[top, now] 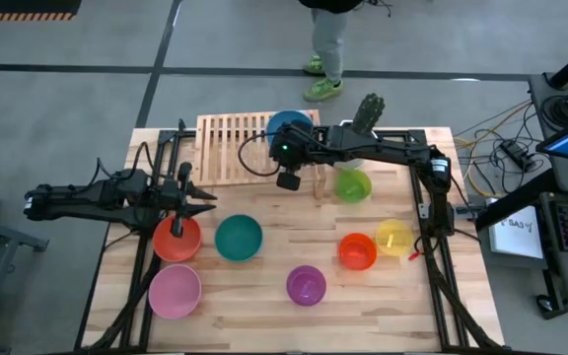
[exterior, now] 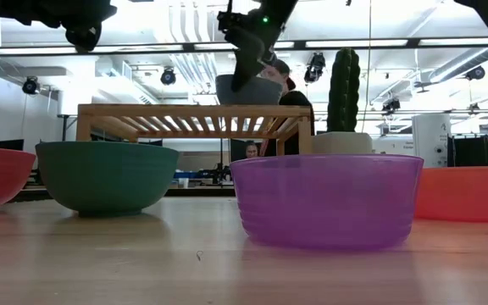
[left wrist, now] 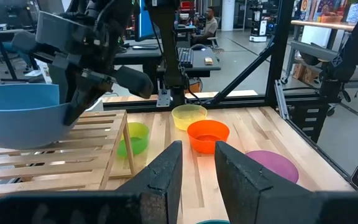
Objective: Place and stack bowls onto a shelf
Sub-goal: Put the blue bowl on the shelf
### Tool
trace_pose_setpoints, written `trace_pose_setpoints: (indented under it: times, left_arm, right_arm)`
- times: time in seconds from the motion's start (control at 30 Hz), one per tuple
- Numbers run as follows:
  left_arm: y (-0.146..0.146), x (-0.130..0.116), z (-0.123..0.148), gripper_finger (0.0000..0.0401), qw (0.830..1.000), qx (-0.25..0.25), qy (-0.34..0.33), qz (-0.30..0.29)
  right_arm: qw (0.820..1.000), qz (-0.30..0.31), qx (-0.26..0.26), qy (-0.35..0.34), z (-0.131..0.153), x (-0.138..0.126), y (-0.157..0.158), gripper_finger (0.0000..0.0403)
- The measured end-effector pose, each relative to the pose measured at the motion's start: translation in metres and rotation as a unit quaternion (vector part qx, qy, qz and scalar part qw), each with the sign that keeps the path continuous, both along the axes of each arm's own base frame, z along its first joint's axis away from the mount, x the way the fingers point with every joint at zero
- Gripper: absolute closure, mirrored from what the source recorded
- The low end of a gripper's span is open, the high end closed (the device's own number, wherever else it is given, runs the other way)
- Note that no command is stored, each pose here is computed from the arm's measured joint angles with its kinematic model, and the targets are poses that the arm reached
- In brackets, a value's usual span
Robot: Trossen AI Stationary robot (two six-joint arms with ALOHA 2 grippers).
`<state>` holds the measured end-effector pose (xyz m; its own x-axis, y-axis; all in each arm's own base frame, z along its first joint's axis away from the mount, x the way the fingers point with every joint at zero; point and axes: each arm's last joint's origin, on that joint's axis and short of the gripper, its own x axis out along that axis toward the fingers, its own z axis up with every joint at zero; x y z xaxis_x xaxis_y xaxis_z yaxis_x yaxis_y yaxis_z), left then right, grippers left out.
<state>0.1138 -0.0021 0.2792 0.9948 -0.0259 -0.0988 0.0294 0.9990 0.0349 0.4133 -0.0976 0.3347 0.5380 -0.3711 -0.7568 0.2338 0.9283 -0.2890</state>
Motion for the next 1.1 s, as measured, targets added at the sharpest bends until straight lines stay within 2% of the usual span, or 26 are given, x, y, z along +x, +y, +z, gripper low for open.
trace_pose_setpoints:
  times: [0.47, 0.83, 1.1]
  left_arm:
    - [0.000, 0.000, 0.000, 0.0324, 1.000, 0.002, 0.000, 0.000]
    - [0.000, 0.000, 0.000, 0.0324, 1.000, 0.002, 0.000, 0.000]
    - [0.000, 0.000, 0.000, 0.0324, 1.000, 0.002, 0.000, 0.000]
  right_arm:
    - [1.000, 0.004, -0.003, 0.015, -0.009, 0.000, -0.001, 0.0391]
    - [1.000, 0.007, -0.003, 0.027, -0.015, 0.000, -0.001, 0.0329]
    - [1.000, 0.013, -0.010, 0.022, -0.010, 0.000, -0.001, 0.0323]
